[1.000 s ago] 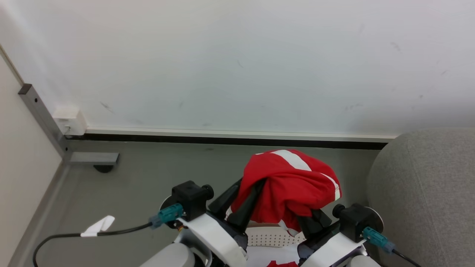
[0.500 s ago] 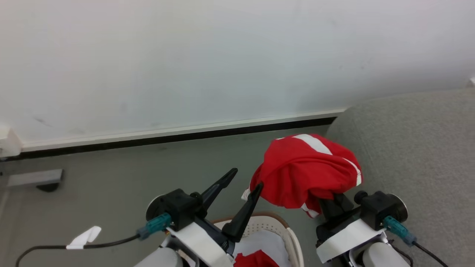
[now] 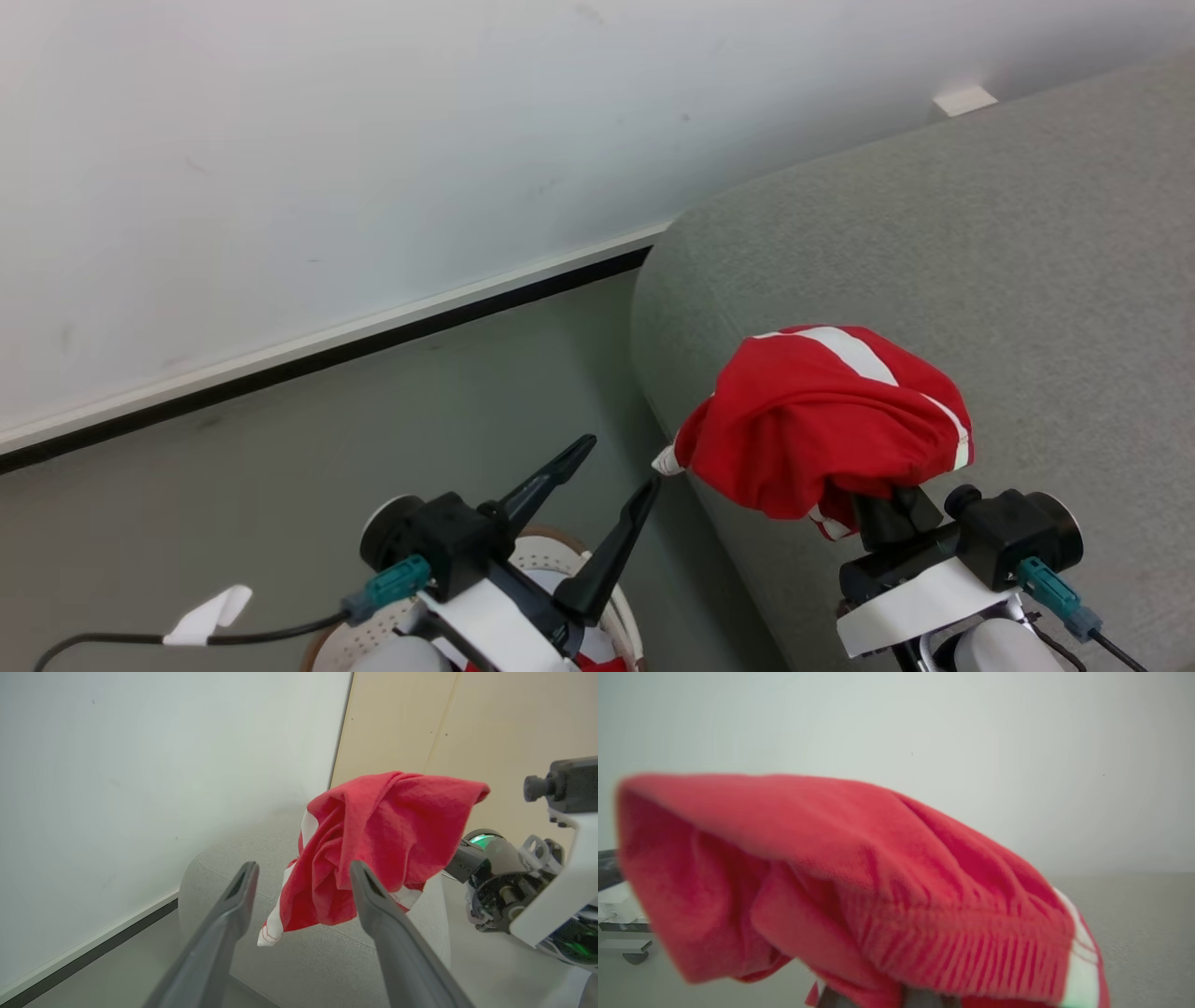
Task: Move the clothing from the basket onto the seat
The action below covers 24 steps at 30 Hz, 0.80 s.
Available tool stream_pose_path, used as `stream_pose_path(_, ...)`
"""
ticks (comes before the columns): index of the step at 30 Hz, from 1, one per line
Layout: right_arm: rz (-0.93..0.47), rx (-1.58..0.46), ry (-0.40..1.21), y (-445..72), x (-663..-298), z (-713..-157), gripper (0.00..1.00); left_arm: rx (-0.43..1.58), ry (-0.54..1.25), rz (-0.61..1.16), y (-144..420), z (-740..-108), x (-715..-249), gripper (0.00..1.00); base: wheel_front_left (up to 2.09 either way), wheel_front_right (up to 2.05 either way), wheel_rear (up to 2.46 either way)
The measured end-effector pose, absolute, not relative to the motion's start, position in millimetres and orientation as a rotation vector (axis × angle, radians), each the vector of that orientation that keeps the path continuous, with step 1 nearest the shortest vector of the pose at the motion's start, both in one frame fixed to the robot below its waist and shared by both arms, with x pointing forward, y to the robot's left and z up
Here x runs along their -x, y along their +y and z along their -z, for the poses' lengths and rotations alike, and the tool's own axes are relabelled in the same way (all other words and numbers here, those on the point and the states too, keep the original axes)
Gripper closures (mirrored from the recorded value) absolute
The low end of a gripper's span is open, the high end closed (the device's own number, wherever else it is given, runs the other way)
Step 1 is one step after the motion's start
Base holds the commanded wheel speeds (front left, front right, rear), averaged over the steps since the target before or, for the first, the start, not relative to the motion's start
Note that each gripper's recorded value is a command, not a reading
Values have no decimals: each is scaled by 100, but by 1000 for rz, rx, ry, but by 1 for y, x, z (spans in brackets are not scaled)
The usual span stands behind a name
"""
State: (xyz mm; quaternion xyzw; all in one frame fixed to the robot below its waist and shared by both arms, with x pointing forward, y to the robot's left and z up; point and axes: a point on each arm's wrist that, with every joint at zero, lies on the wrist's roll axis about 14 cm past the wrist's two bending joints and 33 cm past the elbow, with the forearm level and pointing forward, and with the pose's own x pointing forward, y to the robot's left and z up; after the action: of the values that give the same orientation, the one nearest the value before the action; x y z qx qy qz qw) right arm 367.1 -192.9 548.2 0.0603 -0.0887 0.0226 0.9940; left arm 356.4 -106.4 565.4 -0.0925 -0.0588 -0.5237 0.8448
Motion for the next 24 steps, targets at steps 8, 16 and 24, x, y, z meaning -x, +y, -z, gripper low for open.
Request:
stream_pose_path(8, 88, -97, -177, -234, -341, -546, 100, 202, -97, 1230, -140, -553, -341, 0, 0, 0, 0)
stream_pose_path(16, 122, -89, -161, -244, -340, -542, 100, 216, -79, 1262, -146, -544, -342, 0, 0, 0, 0)
stream_pose_path(24, 160, 18, -139, -286, -375, -549, 100, 228, -60, 1251, -134, -529, -362, 0, 0, 0, 0)
